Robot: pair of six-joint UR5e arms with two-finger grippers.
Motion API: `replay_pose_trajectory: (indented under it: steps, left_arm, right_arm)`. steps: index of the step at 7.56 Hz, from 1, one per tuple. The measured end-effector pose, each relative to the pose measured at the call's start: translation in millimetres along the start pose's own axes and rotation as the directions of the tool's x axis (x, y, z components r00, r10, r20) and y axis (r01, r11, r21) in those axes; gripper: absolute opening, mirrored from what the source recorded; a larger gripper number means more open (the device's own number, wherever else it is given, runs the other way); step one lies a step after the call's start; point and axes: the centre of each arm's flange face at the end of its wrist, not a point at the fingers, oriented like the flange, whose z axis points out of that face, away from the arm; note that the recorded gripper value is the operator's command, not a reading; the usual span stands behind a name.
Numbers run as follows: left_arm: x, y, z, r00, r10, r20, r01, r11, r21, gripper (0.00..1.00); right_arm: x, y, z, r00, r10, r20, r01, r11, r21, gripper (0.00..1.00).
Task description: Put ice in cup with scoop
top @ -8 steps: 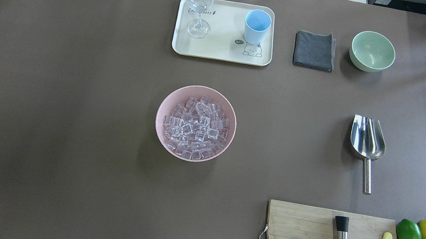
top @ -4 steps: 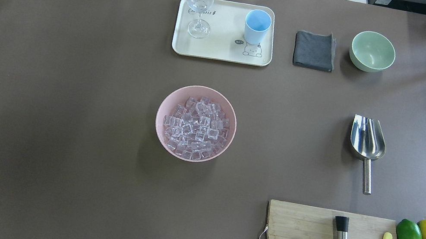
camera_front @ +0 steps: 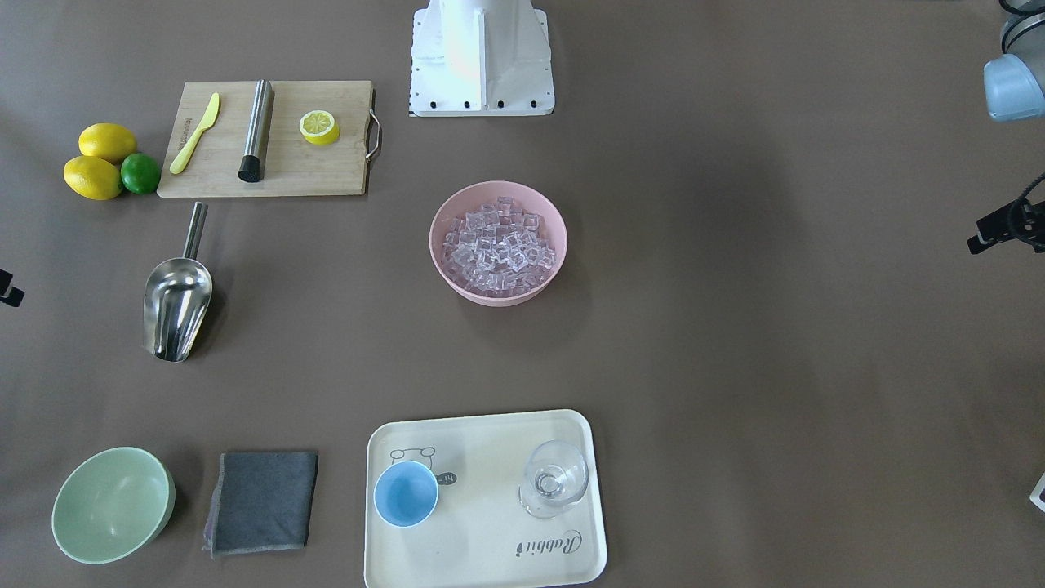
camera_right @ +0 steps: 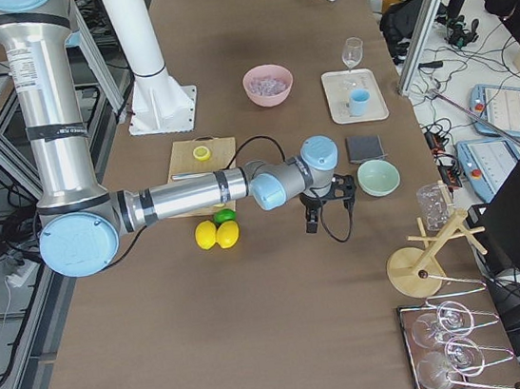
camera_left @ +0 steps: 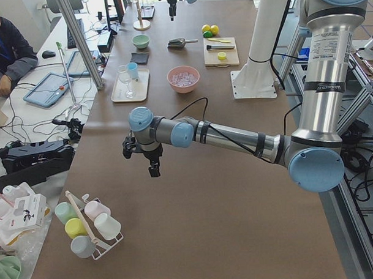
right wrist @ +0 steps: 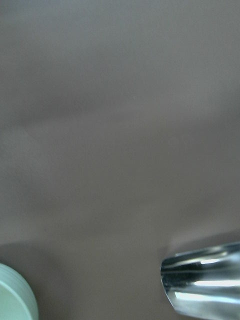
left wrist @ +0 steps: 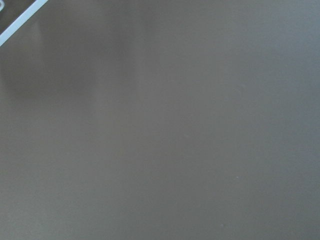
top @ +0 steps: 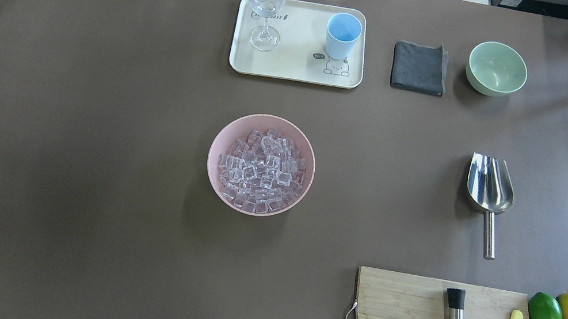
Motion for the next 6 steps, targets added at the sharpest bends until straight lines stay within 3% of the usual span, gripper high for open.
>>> replay_pose_trajectory:
  steps: [4, 6]
  left_arm:
    - [117.8, -11.9, 6.6, 0.977, 0.208, -0.041, -0.208, 0.978, 0.005, 0.98]
    - [190.0, -2.9, 17.4, 0.923, 0.376, -0.083, -0.373, 0.927, 0.047, 0.98]
  right_arm:
    - [-124.5, 76.1, 29.2, 0.999, 0.040, 0.035, -0.037, 0.997, -0.064, 1.00]
    - [-153.5, 109.3, 50.1, 1.000, 0.000, 0.019, 0.002, 0.994, -0.106, 1.00]
